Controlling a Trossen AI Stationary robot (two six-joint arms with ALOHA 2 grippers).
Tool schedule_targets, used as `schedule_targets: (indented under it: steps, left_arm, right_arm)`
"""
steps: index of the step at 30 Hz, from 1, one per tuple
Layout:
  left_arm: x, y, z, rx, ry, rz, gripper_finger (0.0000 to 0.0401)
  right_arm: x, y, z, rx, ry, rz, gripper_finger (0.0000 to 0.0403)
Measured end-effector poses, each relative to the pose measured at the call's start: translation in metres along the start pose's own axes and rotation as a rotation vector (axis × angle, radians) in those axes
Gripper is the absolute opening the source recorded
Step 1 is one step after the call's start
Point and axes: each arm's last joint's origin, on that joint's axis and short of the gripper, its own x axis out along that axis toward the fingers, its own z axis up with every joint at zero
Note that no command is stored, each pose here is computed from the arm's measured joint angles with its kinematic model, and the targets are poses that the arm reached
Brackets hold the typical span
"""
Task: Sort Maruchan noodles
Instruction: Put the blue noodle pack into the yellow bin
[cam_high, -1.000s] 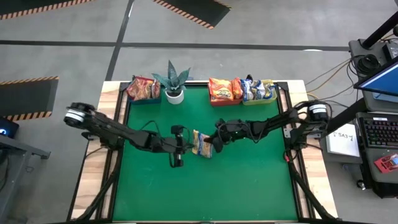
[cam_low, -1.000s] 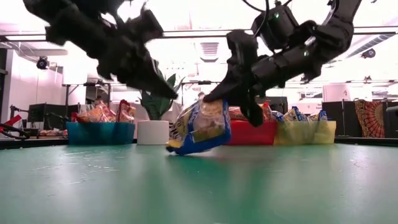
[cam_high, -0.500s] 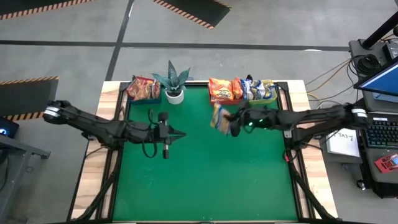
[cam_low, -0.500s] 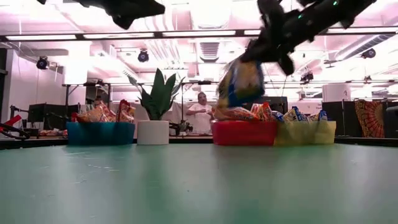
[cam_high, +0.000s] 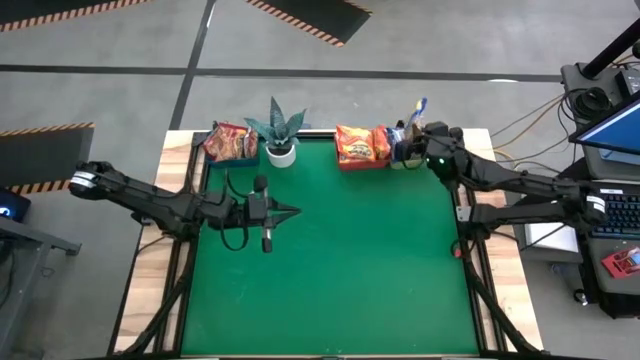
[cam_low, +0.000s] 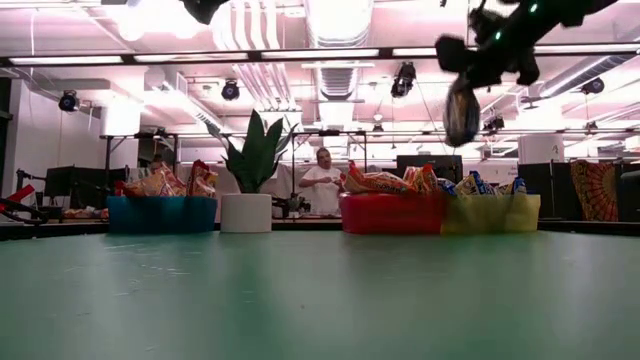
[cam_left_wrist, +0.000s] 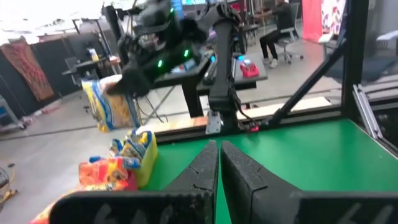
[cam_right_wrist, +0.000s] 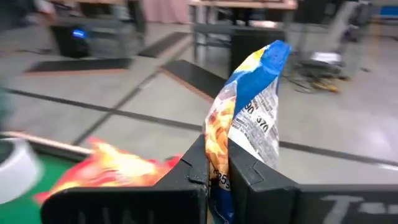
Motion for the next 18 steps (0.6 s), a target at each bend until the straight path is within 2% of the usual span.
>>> schedule_targets:
  steps: [5, 11, 18]
  left_arm:
    - [0.0, 0.002, 0.002, 0.006, -0.018, 0.044, 0.0]
    - [0.0, 0.005, 0.002, 0.005, 0.005, 0.151, 0.0]
    - [0.0, 0.005, 0.001, 0.021, 0.017, 0.152, 0.0]
  right_arm:
    - [0.031, -0.003, -0.009, 0.003, 0.026, -0.116, 0.0011]
    - [0.063, 0.004, -0.023, -0.027, 0.042, -0.174, 0.0012]
    - [0.089, 0.006, -0.054, -0.133, 0.161, -0.275, 0.0012]
